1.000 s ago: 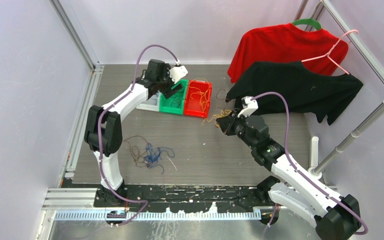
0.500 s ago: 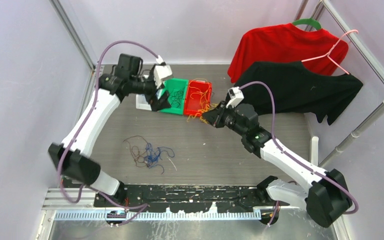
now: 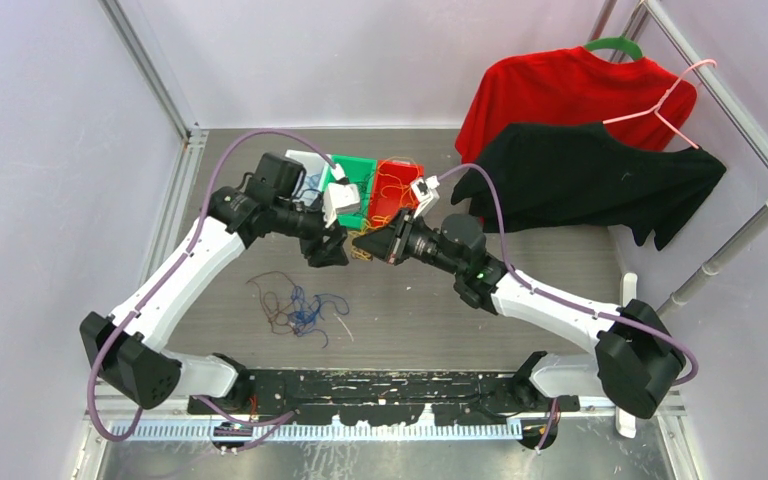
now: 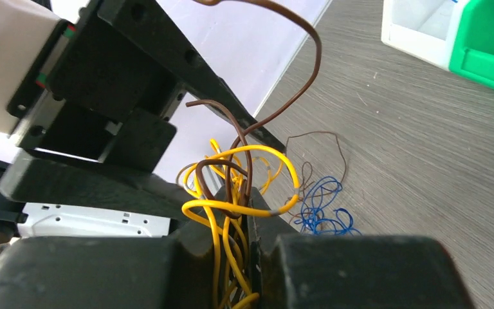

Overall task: Untangle the cables
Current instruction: Untie the cable.

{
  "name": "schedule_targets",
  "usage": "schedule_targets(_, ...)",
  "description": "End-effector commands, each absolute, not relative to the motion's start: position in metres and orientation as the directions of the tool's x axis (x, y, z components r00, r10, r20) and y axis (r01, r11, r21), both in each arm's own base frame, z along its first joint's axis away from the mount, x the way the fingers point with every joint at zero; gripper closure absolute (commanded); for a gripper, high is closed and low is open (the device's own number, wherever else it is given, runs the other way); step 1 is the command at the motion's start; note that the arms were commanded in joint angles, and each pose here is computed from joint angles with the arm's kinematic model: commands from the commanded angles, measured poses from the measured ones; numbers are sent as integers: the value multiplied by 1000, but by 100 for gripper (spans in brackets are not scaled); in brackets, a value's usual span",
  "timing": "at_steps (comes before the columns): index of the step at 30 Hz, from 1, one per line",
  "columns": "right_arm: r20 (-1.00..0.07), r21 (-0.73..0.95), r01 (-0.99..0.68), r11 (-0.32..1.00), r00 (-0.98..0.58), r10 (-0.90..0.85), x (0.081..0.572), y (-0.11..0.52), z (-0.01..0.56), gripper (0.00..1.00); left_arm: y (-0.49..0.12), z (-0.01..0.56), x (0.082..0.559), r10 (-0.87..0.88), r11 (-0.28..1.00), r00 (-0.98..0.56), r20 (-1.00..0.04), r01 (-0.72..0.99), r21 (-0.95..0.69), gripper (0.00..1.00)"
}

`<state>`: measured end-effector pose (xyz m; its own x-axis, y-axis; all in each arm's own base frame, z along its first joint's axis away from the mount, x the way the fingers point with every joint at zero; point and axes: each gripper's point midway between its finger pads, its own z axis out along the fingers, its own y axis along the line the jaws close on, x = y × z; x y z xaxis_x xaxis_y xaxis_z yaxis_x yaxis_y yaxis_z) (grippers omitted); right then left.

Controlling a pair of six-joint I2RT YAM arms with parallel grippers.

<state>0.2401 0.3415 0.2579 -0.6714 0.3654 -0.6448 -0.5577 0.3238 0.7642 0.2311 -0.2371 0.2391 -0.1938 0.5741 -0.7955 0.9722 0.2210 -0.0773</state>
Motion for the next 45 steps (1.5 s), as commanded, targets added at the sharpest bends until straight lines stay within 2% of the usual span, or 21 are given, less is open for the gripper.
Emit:
schedule_targets(1, -667, 733, -640, 230, -611, 426, 236, 348, 310, 98, -226, 244, 228, 610, 189, -99, -786, 982, 23, 44)
schedule_targets(4, -668, 733, -641, 227, -619, 413, 232, 351, 308, 94, -221, 242, 228, 621, 198, -81, -780, 979, 56, 64)
schedule_targets(8, -659, 742, -628, 235, -617, 431, 232, 345, 305, 89, -211, 248, 227, 636, 191, -13, -772, 971, 141, 99)
schedule_targets(9, -659, 742, -627, 237, -616, 432, 231, 344, 305, 87, -208, 249, 231, 644, 204, -3, -765, 964, 168, 100)
schedule_targets(12, -656, 747, -614, 255, -619, 432, 230, 337, 297, 79, -198, 255, 242, 677, 220, 55, -734, 937, 273, 100)
schedule_targets(15, -657, 751, -581, 315, -608, 446, 236, 319, 280, 65, -187, 268, 255, 709, 231, 119, -695, 892, 389, 100)
schedule_targets(18, -675, 738, -544, 400, -590, 443, 241, 299, 258, 60, -178, 287, 265, 728, 243, 167, -665, 844, 478, 100)
schedule_targets(22, -739, 665, -513, 543, -560, 375, 244, 278, 226, 60, -176, 316, 264, 712, 260, 205, -672, 811, 523, 100)
schedule_targets(25, -765, 613, -472, 633, -555, 327, 247, 265, 203, 64, -177, 338, 263, 687, 277, 237, -687, 789, 549, 100)
schedule_targets(28, -791, 573, -469, 672, -530, 304, 250, 257, 199, 65, -181, 352, 262, 660, 283, 268, -701, 776, 564, 100)
schedule_targets(31, -834, 539, -562, 627, -457, 308, 247, 266, 231, 59, -184, 355, 258, 643, 271, 286, -710, 783, 560, 100)
schedule_targets(37, -897, 425, -766, 483, -286, 336, 239, 295, 314, 38, -188, 357, 253, 613, 267, 311, -727, 784, 561, 100)
schedule_targets(41, -893, 393, -851, 349, -264, 364, 235, 323, 350, 33, -194, 365, 249, 575, 266, 335, -746, 786, 558, 100)
schedule_targets(45, -892, 380, -886, 266, -275, 358, 237, 351, 357, 32, -201, 370, 248, 546, 261, 349, -761, 793, 551, 100)
